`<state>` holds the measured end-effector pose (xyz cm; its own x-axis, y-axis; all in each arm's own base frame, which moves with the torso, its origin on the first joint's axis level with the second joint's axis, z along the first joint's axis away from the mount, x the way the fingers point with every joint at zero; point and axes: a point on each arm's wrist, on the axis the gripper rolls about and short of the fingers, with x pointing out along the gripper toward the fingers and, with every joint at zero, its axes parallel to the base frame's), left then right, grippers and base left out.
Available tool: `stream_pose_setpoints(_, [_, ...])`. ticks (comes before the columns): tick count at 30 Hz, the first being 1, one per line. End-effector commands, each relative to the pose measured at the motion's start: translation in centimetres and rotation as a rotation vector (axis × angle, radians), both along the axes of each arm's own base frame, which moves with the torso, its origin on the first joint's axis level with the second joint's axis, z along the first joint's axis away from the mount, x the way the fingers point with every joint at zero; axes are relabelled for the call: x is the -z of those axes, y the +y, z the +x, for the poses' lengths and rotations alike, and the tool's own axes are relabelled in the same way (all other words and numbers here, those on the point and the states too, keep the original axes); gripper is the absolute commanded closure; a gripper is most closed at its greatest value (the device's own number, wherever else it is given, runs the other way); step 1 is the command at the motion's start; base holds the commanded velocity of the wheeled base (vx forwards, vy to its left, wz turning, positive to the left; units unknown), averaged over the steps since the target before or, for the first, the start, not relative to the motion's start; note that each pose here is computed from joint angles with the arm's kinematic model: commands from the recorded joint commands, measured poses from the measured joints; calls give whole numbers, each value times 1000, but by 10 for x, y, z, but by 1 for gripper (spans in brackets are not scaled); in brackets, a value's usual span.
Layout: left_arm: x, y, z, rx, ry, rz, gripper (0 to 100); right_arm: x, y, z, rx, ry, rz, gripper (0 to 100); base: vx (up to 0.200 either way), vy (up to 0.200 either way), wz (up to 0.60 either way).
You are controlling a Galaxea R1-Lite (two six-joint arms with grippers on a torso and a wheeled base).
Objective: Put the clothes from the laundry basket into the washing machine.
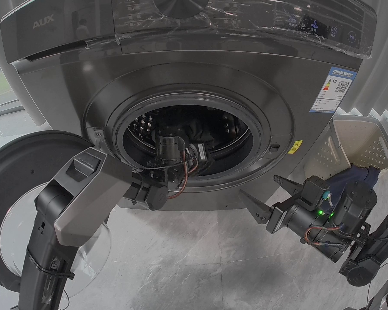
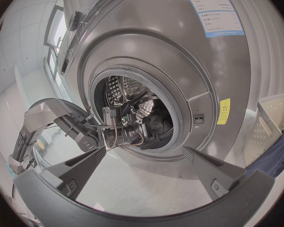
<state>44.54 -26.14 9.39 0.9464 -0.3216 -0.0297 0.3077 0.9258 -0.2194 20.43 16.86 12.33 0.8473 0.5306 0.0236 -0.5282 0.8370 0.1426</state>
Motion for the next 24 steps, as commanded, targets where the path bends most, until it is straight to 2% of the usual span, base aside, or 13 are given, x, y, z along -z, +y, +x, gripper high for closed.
stream_pose_setpoints(1, [-27, 0, 14, -30, -95, -110, 100, -1, 0, 0, 0, -5, 6, 0, 0, 0, 0])
stream_pose_setpoints(7, [-25, -2, 35, -86, -169, -144, 100, -1, 2, -1, -5, 0, 8, 0, 0, 0, 0])
stream_pose_setpoints(9, [-17, 0, 38, -101, -154, -132, 100, -1, 2, -1, -7, -1, 9, 0, 0, 0, 0])
stream_pose_setpoints(18, [-25, 4, 39, -113, -163, -138, 100, -1, 2, -1, -7, -2, 10, 0, 0, 0, 0])
stream_pose_setpoints(19, [-29, 5, 38, -113, -167, -141, 0, -1, 2, -1, -7, -1, 9, 0, 0, 0, 0])
stream_pose_setpoints(24, [-37, 1, 33, -102, -173, -146, 0, -1, 2, -1, -7, 0, 8, 0, 0, 0, 0])
